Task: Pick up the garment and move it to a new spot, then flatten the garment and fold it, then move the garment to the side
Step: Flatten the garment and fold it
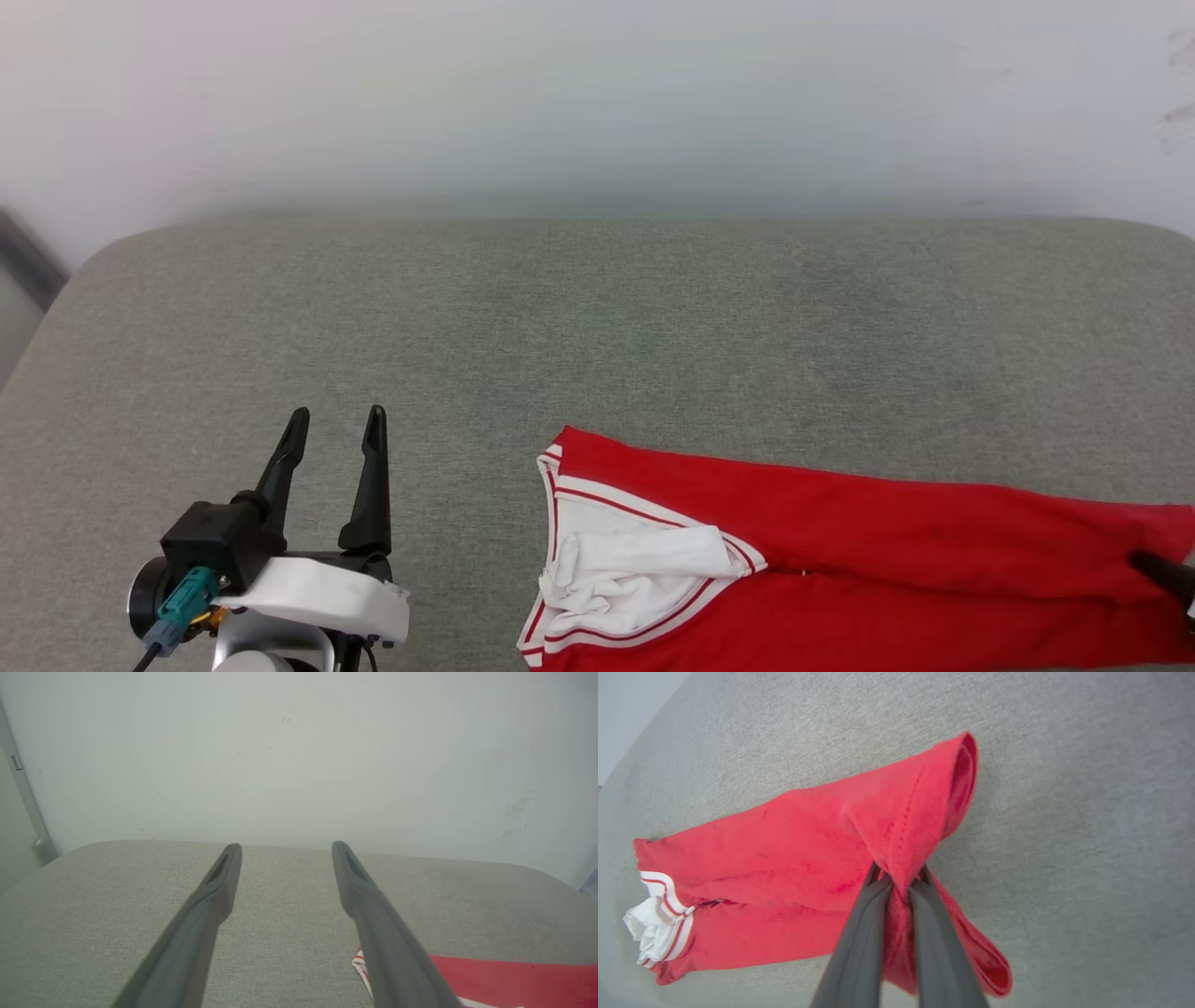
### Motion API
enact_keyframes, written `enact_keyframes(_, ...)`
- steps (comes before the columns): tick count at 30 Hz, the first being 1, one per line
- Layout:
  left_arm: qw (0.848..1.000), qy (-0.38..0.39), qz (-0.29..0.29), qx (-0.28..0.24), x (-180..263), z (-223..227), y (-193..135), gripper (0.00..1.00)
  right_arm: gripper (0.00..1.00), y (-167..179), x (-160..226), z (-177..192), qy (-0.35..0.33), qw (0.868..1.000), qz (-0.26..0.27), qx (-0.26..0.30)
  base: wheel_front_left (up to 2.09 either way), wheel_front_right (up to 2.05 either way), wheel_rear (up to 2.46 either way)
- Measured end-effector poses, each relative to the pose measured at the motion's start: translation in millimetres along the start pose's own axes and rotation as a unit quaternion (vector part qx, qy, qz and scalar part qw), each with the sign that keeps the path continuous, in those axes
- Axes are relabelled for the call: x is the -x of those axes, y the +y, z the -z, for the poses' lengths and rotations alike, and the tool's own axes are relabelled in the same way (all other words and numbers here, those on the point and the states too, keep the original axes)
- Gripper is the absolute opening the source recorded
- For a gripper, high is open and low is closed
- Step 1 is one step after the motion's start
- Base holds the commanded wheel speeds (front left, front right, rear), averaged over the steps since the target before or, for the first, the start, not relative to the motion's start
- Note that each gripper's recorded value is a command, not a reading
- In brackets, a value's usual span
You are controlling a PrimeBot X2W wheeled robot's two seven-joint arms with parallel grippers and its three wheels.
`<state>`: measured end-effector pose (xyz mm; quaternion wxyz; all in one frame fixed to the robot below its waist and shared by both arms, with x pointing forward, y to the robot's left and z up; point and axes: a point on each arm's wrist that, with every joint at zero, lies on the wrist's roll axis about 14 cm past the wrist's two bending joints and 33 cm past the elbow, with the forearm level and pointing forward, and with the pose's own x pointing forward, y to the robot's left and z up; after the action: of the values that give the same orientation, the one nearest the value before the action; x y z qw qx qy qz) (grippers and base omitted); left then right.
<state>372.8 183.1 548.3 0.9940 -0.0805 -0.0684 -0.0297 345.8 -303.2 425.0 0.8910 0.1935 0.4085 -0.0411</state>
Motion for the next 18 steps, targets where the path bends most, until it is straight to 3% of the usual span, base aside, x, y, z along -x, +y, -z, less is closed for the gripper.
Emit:
enact_keyframes(5, 1.000, 0.003, 0.003, 0.003, -1.6, 2.6, -4.1, 1.00, 0.00, 38.3, -4.6, 16.4, 0.029, 0.989, -0.094, -0.115, 0.00, 0.00, 0.00)
enact_keyframes(6, 1.000, 0.005, 0.004, 0.003, -1.0, 3.3, -4.8, 1.00, 0.00, 63.9, -5.4, 25.1, 0.051, 0.974, -0.150, -0.162, 0.00, 0.00, 0.00)
enact_keyframes(7, 1.000, 0.005, 0.004, 0.003, -1.0, 3.3, -4.8, 1.00, 0.00, 63.9, -5.4, 25.1, 0.051, 0.974, -0.150, -0.162, 0.00, 0.00, 0.00)
enact_keyframes(8, 1.000, 0.006, 0.005, 0.003, -0.6, 3.3, -5.0, 1.00, 0.00, 92.1, -5.0, 32.0, 0.074, 0.957, -0.204, -0.191, 0.00, 0.00, 0.00)
enact_keyframes(11, 1.000, 0.010, 0.004, 0.003, 1.2, 4.3, -4.3, 1.00, 0.00, 126.2, -0.9, 32.7, 0.097, 0.927, -0.280, -0.229, 0.00, 0.00, 0.00)
enact_keyframes(18, 1.000, 0.012, -0.003, 0.003, 4.9, 2.6, 1.6, 1.00, 0.00, 191.5, -4.5, 45.4, 0.163, 0.876, -0.383, -0.244, 0.00, 0.00, 0.00)
